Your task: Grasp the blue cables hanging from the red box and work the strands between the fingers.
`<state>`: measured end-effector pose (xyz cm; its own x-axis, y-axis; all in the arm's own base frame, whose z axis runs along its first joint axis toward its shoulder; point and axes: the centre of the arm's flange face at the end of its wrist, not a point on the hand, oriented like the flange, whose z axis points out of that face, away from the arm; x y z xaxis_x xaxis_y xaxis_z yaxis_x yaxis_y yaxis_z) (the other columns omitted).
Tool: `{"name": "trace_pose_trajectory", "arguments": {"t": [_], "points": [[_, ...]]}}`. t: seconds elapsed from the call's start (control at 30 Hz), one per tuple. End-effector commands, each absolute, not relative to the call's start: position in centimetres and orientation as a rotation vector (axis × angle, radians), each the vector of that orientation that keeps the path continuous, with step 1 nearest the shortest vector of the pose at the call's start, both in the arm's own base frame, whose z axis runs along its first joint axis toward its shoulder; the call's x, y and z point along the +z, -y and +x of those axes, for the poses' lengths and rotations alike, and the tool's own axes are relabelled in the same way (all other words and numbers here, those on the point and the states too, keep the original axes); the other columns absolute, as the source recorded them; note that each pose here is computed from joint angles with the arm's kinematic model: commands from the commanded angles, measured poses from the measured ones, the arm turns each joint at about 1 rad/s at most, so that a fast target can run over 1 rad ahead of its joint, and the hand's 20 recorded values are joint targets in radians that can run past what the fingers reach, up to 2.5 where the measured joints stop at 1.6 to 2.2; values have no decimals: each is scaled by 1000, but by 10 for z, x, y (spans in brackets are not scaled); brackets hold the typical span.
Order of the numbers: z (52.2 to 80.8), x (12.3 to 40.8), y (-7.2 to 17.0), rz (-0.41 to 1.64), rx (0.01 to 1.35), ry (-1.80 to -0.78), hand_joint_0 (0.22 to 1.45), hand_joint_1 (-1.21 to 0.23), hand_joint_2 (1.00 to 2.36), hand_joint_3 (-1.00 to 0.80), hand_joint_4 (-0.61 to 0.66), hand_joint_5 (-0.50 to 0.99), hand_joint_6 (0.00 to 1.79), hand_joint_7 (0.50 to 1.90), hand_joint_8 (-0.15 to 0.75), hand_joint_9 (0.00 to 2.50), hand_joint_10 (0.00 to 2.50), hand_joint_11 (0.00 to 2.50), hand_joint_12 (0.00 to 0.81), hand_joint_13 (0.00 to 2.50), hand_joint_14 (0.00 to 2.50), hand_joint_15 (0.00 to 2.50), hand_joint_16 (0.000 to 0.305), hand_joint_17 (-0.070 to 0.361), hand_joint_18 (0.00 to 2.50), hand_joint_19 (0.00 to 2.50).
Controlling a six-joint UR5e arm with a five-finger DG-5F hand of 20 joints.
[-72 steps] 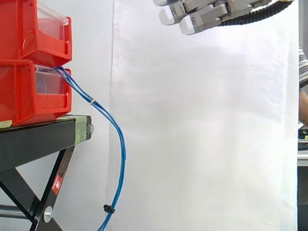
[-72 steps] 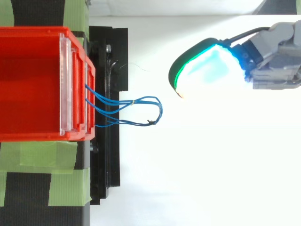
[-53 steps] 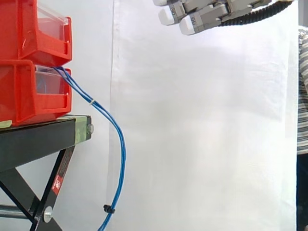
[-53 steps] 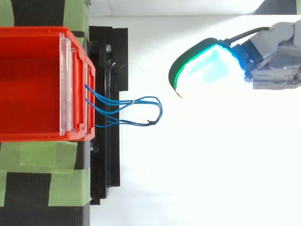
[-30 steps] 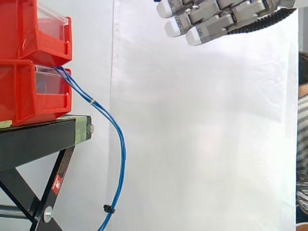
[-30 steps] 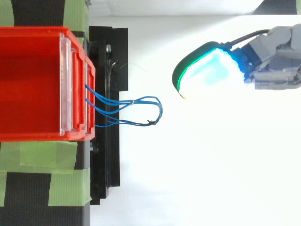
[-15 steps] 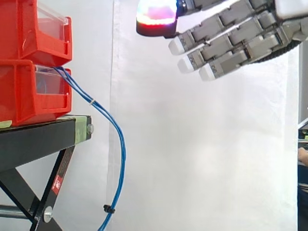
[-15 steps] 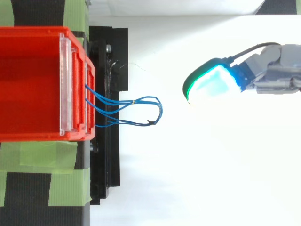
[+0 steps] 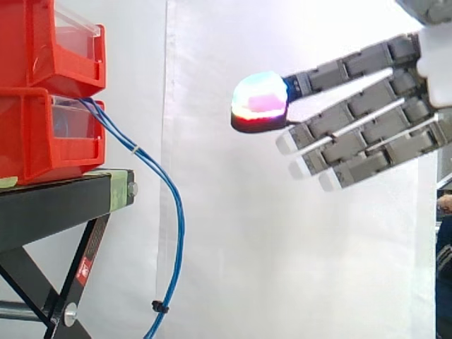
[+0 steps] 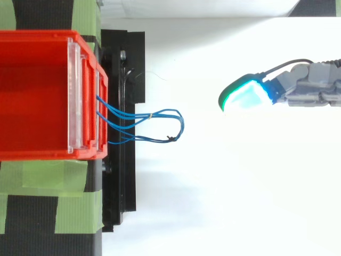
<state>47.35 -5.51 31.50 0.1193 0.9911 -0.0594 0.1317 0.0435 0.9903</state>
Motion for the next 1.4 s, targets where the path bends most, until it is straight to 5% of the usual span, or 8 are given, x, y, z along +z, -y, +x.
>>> {"name": "trace_pose_trajectory", "arguments": {"t": [0.0, 0.33, 0.6, 0.77, 1.37], "points": [[464, 295, 62, 1331, 973, -1206, 631, -282, 1000, -1000, 146, -434, 5, 677, 312, 76, 3, 176, 376, 0, 4, 174, 83, 187, 0, 56], [460, 281, 76, 1306, 870, -1060, 638, -293, 1000, -1000, 150, -420, 5, 674, 315, 89, 3, 184, 375, 0, 5, 179, 82, 185, 0, 73], [470, 232, 75, 1365, 810, -1106, 640, -297, 1000, -1000, 153, -414, 5, 677, 315, 92, 3, 183, 376, 0, 4, 177, 81, 183, 0, 74], [490, 199, 71, 1370, 867, -1038, 642, -300, 1000, -1000, 151, -426, 5, 674, 315, 94, 3, 182, 374, 0, 4, 178, 82, 184, 0, 80], [525, 180, 62, 1329, 805, -980, 644, -308, 1000, -1000, 155, -424, 5, 675, 317, 105, 3, 191, 378, 0, 4, 181, 81, 183, 0, 94]]}}
